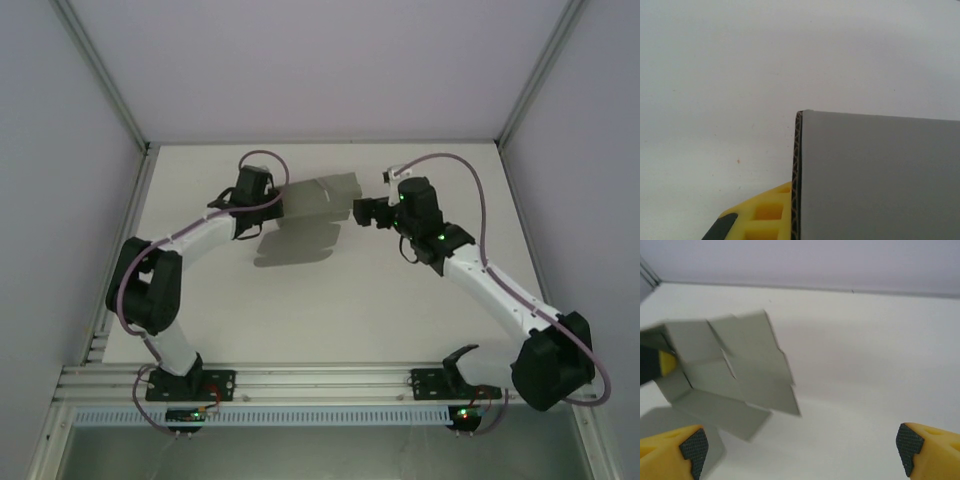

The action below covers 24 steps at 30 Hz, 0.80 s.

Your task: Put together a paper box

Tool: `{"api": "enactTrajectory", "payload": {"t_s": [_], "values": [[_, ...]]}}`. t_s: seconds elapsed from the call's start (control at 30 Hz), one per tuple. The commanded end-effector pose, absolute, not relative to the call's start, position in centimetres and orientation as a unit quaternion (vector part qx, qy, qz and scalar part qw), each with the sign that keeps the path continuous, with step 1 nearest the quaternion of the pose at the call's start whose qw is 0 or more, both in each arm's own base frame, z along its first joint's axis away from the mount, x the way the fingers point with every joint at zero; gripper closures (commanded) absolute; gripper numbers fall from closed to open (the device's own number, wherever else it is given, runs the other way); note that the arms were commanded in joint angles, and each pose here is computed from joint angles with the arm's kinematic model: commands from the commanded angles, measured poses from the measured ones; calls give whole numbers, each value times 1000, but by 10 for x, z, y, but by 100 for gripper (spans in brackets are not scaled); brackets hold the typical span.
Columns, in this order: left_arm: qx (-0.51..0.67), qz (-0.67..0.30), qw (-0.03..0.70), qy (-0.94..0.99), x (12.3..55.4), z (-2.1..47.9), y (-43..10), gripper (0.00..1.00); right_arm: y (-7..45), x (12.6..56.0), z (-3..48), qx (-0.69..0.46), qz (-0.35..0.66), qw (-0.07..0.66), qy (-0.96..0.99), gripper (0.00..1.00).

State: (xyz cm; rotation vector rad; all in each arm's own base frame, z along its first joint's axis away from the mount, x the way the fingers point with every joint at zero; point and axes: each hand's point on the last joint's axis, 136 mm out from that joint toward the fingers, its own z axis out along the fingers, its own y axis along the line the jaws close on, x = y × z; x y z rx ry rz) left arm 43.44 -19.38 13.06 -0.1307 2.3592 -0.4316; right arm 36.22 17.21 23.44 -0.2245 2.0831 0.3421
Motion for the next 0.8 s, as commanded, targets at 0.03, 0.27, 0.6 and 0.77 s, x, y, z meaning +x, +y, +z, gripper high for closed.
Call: {"api": "enactTrajectory", "payload": {"t_s": [0.03, 0.27, 0.6, 0.77], "values": [[-28, -201, 390, 898, 436, 154, -201, 100, 160, 348, 187, -101, 121, 414, 897, 1], [-4, -226, 391, 892, 435, 161, -212, 100, 181, 369, 171, -109, 150, 385, 904, 1], [23, -244, 380, 892, 431, 162, -221, 100, 190, 380, 166, -117, 172, 377, 902, 1], [55, -255, 368, 892, 427, 157, -232, 100, 203, 389, 169, -137, 188, 379, 896, 1]]}}
